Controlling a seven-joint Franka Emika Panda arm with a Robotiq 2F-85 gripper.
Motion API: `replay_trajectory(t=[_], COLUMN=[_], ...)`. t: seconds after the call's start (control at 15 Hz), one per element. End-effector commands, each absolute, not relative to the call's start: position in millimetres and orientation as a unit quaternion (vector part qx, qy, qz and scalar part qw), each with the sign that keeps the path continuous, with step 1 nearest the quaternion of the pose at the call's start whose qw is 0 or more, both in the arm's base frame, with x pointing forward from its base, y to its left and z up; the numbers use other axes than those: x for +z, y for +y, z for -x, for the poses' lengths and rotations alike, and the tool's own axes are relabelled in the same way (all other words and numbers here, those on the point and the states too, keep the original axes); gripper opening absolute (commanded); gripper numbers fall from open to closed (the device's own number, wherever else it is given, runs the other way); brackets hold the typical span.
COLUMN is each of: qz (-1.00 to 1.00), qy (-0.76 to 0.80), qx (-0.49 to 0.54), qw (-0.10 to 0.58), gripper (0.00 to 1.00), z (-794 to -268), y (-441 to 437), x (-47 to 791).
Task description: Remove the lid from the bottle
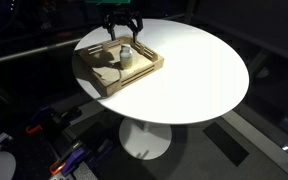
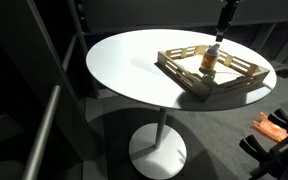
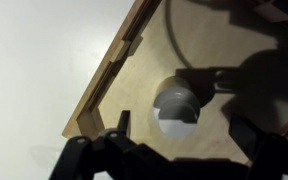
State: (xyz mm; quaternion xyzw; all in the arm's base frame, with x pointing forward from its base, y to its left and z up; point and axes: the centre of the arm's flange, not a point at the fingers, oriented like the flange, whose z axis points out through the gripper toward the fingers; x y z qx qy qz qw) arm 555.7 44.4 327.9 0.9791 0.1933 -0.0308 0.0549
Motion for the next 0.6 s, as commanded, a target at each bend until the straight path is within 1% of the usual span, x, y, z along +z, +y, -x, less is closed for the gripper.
replay_trajectory(t=[0.0, 0.53], qz=[-0.986, -0.99], qy=[0.157, 0.141], qx=[-0.026, -0.001], qw=[0.047, 0.026], gripper=[1.0, 1.0], z=[-561.9, -571.9], y=[42.9, 40.3], x=[332.1, 313.2])
